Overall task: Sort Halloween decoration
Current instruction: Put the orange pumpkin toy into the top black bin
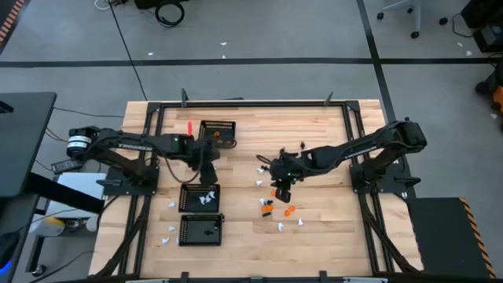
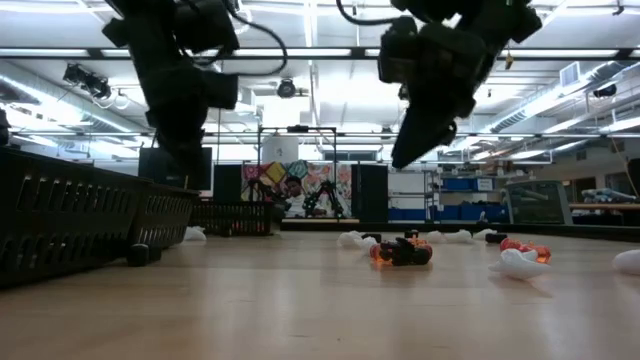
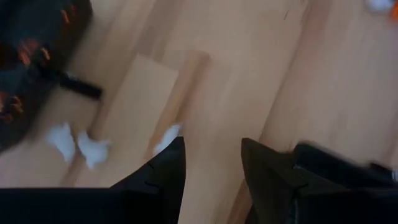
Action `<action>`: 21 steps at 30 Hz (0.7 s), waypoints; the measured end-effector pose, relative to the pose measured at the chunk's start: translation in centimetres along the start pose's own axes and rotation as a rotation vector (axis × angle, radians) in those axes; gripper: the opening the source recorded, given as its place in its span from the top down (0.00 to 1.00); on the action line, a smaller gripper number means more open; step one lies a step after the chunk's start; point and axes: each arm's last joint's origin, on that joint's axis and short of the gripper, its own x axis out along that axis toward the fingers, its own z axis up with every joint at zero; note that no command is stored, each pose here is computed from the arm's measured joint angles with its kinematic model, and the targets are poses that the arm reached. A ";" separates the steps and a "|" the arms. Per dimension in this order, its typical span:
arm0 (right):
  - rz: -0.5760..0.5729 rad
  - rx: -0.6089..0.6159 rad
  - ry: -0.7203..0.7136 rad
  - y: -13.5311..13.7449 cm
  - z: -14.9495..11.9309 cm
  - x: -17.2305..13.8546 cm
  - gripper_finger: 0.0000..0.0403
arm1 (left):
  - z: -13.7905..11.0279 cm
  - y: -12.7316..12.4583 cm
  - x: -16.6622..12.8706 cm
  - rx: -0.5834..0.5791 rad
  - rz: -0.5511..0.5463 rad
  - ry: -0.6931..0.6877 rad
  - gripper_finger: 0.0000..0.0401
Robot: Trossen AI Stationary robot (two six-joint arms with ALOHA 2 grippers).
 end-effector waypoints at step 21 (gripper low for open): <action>-0.049 -0.151 0.192 1.0 -3.4 6.2 0.38 | -1.9 -4.0 -4.8 0.005 0.035 -0.261 0.60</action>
